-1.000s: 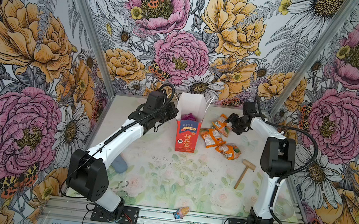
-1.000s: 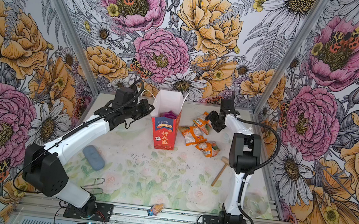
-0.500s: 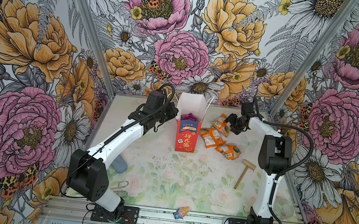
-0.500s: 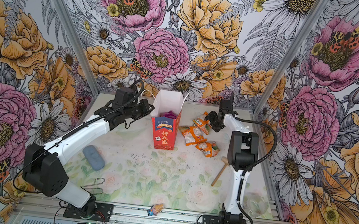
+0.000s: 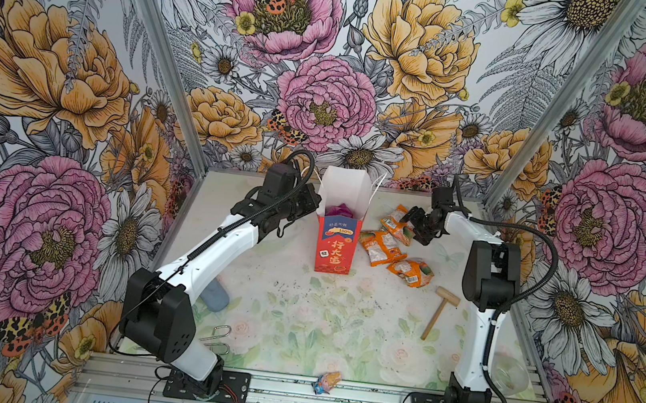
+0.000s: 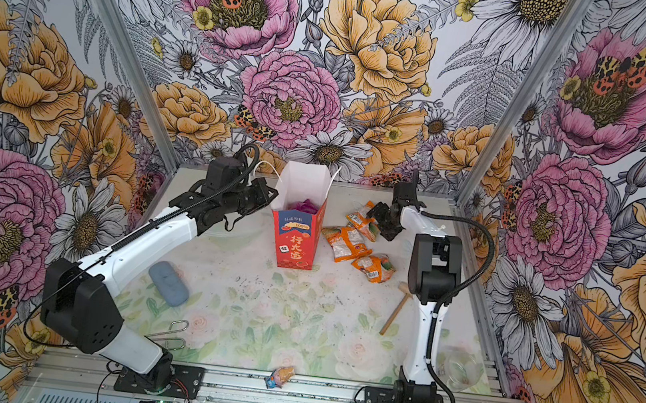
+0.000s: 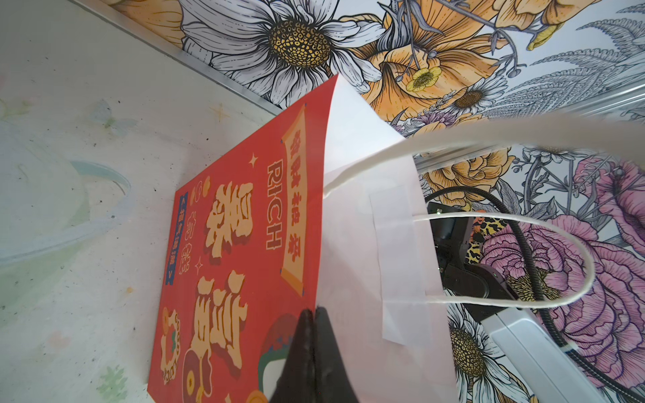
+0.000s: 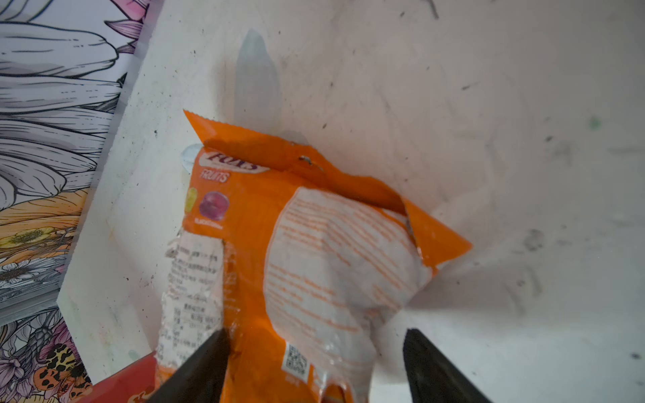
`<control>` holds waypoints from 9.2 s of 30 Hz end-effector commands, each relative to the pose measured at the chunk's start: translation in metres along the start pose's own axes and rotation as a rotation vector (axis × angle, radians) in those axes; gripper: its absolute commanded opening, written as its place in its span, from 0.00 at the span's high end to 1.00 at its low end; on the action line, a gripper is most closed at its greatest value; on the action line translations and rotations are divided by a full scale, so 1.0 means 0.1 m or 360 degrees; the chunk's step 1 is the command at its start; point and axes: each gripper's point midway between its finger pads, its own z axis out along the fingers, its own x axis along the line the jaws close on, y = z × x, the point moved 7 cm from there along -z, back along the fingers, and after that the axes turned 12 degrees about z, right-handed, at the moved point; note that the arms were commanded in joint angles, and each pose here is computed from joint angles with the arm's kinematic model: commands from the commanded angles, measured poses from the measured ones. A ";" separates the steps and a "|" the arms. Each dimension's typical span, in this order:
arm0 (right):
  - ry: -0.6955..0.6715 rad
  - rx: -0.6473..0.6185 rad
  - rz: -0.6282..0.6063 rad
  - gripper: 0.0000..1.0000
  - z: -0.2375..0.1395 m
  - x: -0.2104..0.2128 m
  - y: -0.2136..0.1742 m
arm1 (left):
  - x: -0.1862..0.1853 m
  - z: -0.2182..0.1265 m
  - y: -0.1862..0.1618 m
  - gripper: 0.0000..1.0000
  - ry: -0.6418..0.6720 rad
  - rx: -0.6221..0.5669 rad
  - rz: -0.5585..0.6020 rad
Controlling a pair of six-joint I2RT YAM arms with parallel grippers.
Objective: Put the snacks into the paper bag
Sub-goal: 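Lower the right gripper and grasp the farthest orange snack packet, then lift the orange packet with the right gripper toward the red bag, then move the held orange packet over the red bag's opening with the right gripper, then lower the orange packet into the red bag and open the right gripper, then lift the right gripper out of the bag and move it over the packets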
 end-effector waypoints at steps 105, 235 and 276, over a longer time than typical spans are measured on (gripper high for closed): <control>0.1680 -0.0269 -0.1100 1.00 -3.48 1.75 -0.48 | 0.05 -0.06 0.08 1.00 -0.0105 -0.0090 -0.0034; 0.1015 -0.0464 -0.1509 1.00 -2.02 1.56 -2.41 | 0.05 -0.13 0.08 1.00 -0.0117 -0.0120 -0.0042; 0.0959 -0.0677 -0.1437 0.27 -2.94 1.32 -1.92 | 0.07 -0.13 0.09 1.00 -0.0119 -0.0115 -0.0039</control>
